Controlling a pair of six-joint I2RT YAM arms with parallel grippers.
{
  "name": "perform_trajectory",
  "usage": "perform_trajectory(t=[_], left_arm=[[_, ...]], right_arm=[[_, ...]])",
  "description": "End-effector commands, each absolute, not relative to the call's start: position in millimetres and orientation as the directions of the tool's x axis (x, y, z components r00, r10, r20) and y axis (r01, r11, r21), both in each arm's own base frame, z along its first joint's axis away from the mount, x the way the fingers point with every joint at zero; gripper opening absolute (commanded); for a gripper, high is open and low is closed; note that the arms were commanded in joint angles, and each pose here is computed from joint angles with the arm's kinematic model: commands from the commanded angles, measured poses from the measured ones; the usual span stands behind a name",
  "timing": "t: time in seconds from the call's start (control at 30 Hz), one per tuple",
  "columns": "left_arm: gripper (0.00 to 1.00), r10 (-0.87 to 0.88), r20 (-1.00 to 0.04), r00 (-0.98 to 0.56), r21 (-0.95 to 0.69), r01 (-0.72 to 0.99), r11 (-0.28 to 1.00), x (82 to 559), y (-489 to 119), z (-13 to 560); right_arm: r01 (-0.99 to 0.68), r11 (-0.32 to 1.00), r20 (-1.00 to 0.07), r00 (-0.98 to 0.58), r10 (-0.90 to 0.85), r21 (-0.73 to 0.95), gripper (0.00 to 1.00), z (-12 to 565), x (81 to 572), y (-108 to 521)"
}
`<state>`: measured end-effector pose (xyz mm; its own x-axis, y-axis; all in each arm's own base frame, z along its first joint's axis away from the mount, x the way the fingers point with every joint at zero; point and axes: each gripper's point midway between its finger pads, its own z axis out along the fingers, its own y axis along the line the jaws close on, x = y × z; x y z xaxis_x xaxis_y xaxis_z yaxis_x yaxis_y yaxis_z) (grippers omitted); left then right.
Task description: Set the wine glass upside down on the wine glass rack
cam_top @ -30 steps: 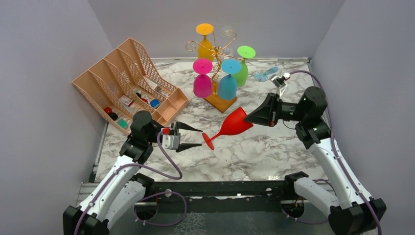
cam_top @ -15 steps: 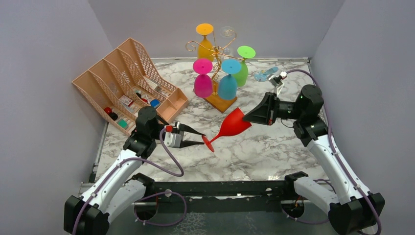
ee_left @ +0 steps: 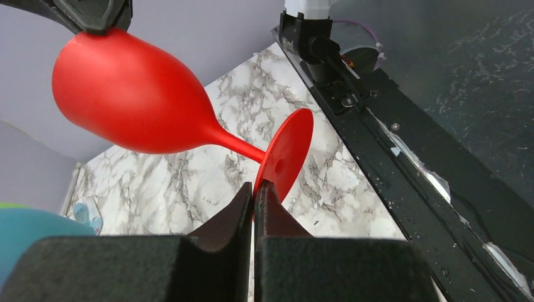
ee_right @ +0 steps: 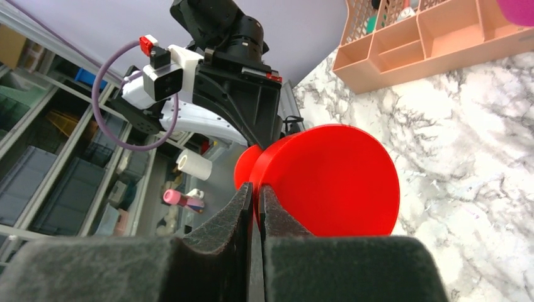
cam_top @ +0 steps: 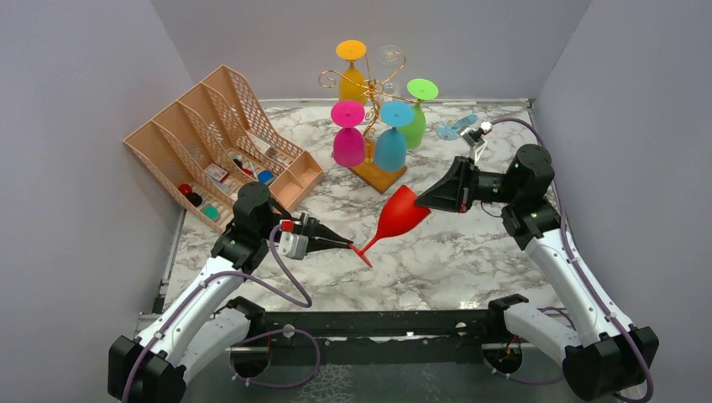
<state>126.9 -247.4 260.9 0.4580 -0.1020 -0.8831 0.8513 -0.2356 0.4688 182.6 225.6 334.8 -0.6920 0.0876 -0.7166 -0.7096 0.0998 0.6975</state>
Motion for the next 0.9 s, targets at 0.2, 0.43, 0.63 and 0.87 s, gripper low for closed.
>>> perform_trajectory(t=[0.2,0.43,0.63,0.87], left_arm=[[0.0,-0.106,-0.861,0.498,0.509,0.833,-0.218,122,-243,273],[0.0,-0.085,-0.862,0.5,0.506,0.84,-0.195,117,-239,273],[0.0,-0.049,-0.857,0.513,0.514,0.846,-0.143,117,-233,270],[0.0,-0.004,-0.85,0.527,0.526,0.847,-0.077,119,-227,273]], right_arm=[[-0.731,0.128,-0.742,-0.661,0.111,0.671,0.37,337,184,225],[-0.74,0.15,-0.755,-0.641,0.139,0.656,0.56,349,182,223],[-0.743,0.176,-0.763,-0.624,0.166,0.646,0.65,360,184,221],[-0.745,0.204,-0.772,-0.61,0.177,0.635,0.79,364,182,218]])
